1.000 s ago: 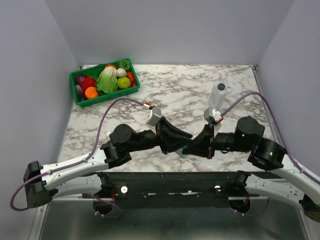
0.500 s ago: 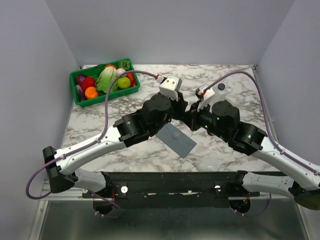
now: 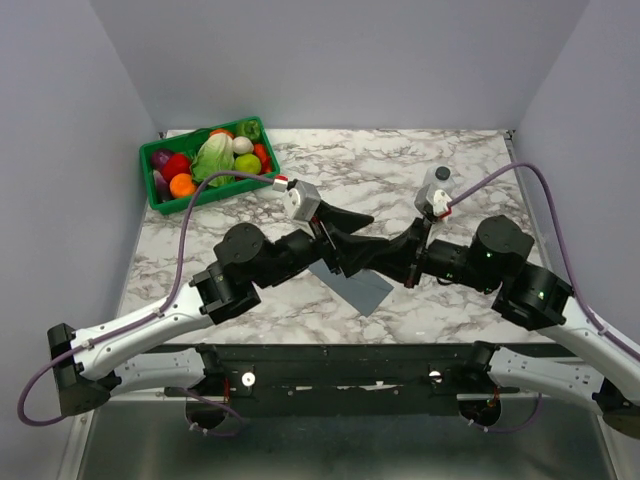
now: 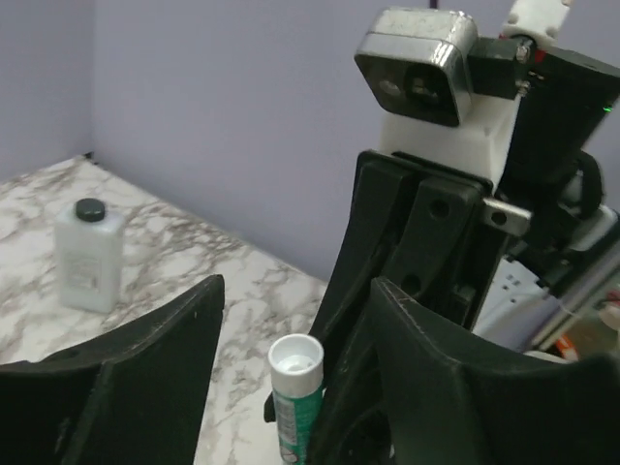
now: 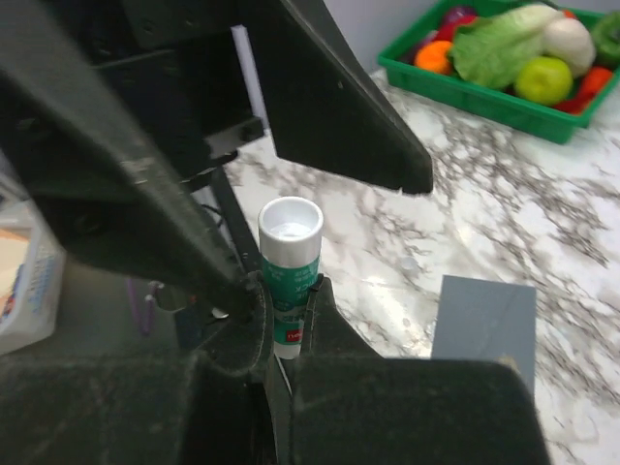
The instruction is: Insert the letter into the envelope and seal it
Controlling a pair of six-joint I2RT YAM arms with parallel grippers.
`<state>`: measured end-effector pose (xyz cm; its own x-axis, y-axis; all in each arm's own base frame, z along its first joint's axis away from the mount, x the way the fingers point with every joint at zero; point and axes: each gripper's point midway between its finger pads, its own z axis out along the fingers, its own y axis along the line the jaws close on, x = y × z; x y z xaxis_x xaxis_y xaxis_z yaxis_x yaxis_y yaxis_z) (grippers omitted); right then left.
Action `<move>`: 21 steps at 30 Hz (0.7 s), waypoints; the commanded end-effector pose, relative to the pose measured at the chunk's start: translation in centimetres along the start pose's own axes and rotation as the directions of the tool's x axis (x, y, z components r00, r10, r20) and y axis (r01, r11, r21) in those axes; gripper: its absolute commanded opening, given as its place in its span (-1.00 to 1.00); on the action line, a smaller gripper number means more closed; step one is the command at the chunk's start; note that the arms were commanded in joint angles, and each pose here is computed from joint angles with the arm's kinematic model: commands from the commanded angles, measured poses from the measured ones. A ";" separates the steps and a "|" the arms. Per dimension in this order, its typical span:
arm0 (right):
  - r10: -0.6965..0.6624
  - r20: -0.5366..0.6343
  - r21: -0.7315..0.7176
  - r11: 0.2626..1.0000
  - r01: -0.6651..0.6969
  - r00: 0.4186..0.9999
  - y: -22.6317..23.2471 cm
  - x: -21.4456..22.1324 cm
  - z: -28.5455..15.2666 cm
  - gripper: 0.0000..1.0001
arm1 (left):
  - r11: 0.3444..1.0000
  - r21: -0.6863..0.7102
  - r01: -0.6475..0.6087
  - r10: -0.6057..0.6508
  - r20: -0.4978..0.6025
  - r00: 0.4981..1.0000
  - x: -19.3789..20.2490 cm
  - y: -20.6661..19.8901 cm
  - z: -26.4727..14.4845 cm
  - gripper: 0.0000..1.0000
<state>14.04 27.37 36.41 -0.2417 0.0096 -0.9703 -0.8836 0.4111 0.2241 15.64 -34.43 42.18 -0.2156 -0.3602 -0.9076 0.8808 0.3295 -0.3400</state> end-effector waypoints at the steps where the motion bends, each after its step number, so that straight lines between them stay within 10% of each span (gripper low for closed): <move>1: -0.018 0.013 -0.219 0.975 0.021 1.000 4.1 -0.2 -1.4 -0.99 | 0.951 0.309 0.036 -0.056 0.058 0.997 -1.5 -4.7 -1.7 0.15; 9: 0.000 -0.007 -0.239 0.971 -0.001 1.000 4.4 0.6 -1.6 -0.99 | 0.934 0.346 0.090 -0.101 0.014 0.995 -0.3 -4.8 -2.2 -0.26; 14: 0.002 -0.002 -0.213 0.977 -0.003 1.000 4.0 0.5 -1.7 -0.99 | 0.932 0.351 0.096 -0.099 -0.012 0.995 -0.1 -4.9 -2.2 -1.00; 21: -0.001 0.048 -0.024 1.000 0.002 0.999 0.8 -1.4 -0.9 -0.99 | 0.987 0.134 0.092 -0.087 -0.040 0.995 0.5 -1.2 -0.9 -1.00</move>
<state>10.89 27.41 36.57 -0.2475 0.0032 -0.9689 -0.9338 0.2660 0.2394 11.33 -34.64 41.85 -0.3249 -0.3509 -0.8782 0.9355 0.0168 -0.3529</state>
